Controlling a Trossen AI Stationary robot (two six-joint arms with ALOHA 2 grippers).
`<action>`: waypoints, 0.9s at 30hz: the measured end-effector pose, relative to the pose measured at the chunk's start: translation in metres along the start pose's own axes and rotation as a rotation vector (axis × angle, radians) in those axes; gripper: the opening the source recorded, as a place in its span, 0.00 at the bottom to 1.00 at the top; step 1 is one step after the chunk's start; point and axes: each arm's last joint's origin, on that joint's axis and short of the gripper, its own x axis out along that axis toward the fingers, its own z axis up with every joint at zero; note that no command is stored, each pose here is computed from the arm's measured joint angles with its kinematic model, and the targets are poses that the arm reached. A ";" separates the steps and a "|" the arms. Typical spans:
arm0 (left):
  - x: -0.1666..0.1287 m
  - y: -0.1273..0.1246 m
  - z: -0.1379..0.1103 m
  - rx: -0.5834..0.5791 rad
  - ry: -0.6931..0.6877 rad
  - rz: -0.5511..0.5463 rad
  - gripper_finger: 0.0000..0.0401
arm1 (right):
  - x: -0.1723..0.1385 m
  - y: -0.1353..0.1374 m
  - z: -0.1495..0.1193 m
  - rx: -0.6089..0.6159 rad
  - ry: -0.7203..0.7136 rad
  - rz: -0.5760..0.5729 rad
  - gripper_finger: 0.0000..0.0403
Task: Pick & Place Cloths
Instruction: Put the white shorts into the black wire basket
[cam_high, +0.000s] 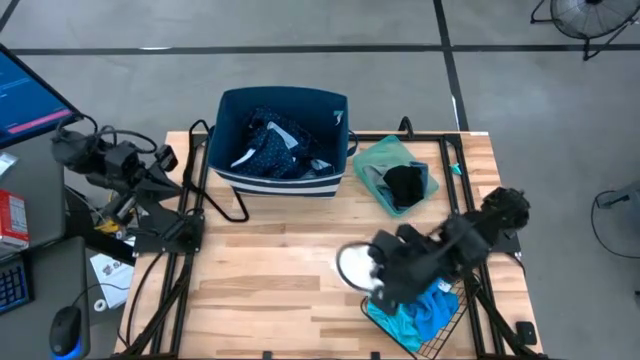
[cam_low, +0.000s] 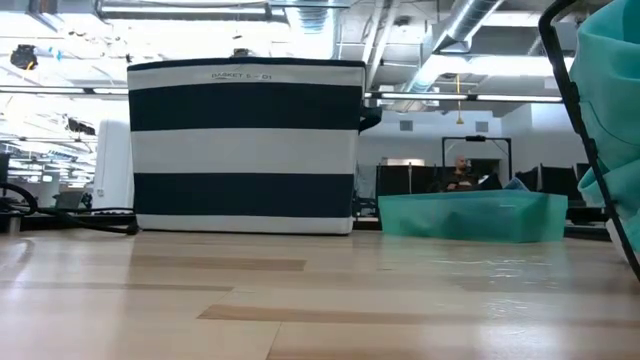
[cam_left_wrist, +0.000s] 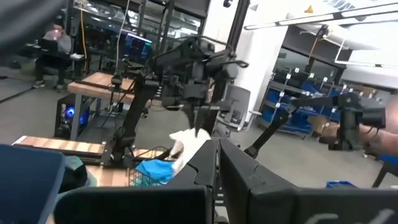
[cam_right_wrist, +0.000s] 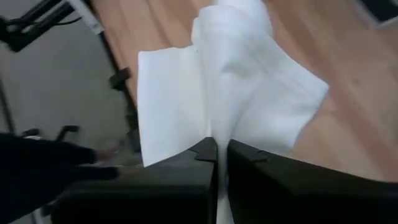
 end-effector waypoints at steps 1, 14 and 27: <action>0.001 0.000 -0.002 0.001 0.003 0.002 0.00 | -0.004 0.002 -0.006 0.005 0.005 0.015 0.00; 0.007 -0.001 -0.009 0.004 0.016 0.017 0.00 | 0.018 0.019 -0.081 0.039 0.143 -0.095 0.00; 0.007 -0.001 -0.009 0.009 0.002 0.051 0.00 | 0.110 -0.032 -0.147 0.074 0.475 -0.541 0.06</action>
